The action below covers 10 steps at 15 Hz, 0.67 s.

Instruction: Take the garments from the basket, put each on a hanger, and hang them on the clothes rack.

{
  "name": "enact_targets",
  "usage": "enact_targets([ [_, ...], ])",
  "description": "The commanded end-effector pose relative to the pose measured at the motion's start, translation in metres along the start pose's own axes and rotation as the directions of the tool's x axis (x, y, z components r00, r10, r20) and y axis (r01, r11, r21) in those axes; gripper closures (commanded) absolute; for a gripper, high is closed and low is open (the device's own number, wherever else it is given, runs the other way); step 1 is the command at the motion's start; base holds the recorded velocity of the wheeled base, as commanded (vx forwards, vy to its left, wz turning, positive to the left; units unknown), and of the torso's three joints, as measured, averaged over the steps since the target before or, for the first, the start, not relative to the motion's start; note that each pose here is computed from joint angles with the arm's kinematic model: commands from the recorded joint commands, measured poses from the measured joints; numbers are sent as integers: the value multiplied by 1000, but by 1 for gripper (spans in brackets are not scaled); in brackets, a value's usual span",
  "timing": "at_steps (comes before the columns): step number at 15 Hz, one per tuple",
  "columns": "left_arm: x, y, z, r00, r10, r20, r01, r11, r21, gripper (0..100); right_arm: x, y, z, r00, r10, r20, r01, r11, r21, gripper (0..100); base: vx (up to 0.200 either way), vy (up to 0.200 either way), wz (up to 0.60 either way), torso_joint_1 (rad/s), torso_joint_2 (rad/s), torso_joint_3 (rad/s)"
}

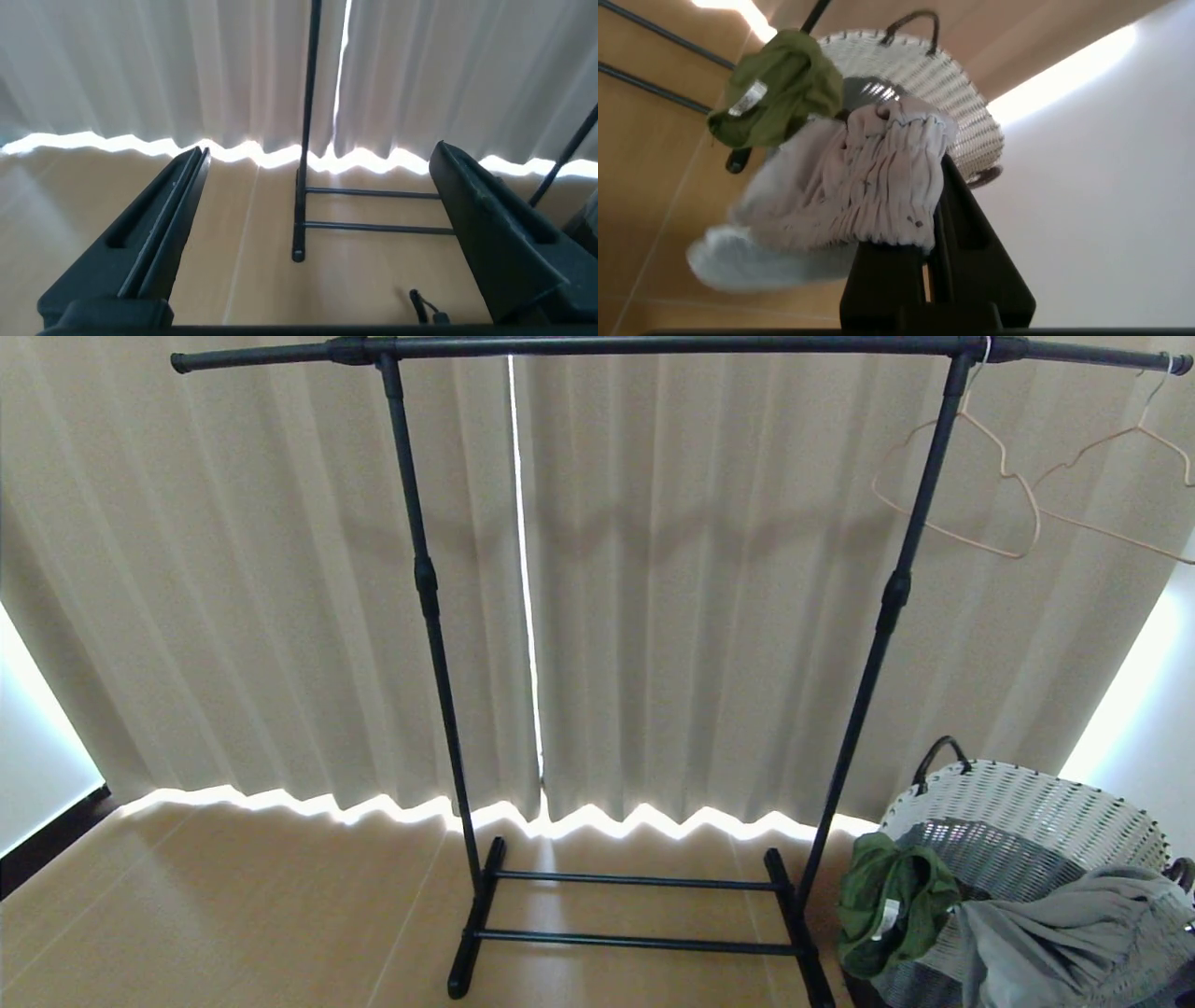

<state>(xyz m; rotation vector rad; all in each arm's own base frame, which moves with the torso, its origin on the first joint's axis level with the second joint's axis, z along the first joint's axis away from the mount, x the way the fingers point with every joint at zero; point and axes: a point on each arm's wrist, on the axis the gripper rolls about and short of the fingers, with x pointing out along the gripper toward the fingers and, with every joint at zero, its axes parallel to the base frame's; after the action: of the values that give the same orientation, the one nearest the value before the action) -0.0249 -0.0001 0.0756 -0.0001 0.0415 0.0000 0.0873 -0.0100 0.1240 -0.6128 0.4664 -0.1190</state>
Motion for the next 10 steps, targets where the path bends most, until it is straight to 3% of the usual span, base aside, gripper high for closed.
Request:
enact_targets([
  [1,0,0,0,1000,0,-1,0,1000,5,0,0,0,0,1000,-1,3,1,1000,2,100,0,0,0,0,0,0],
  [4,0,0,-1,1000,-8,-3,8,999,34,0,0,0,0,1000,-3,6,3,1000,4,100,0,0,0,0,0,0],
  [6,1,0,0,1000,-8,29,7,999,36,0,0,-1,1,1000,0,9,-1,1000,21,100,0,0,0,0,0,0],
  [7,1,-1,10,990,-38,133,33,999,39,0,0,-2,3,1000,0,18,-1,998,62,100,0,0,0,0,0,0],
  [9,-5,-4,26,964,-179,198,157,980,118,0,-1,-3,9,999,15,53,-21,992,128,100,0,0,0,0,0,0],
  [10,-5,-5,35,956,-221,192,192,969,155,0,-1,-5,14,997,15,73,-26,987,159,100,0,0,0,0,0,0],
])
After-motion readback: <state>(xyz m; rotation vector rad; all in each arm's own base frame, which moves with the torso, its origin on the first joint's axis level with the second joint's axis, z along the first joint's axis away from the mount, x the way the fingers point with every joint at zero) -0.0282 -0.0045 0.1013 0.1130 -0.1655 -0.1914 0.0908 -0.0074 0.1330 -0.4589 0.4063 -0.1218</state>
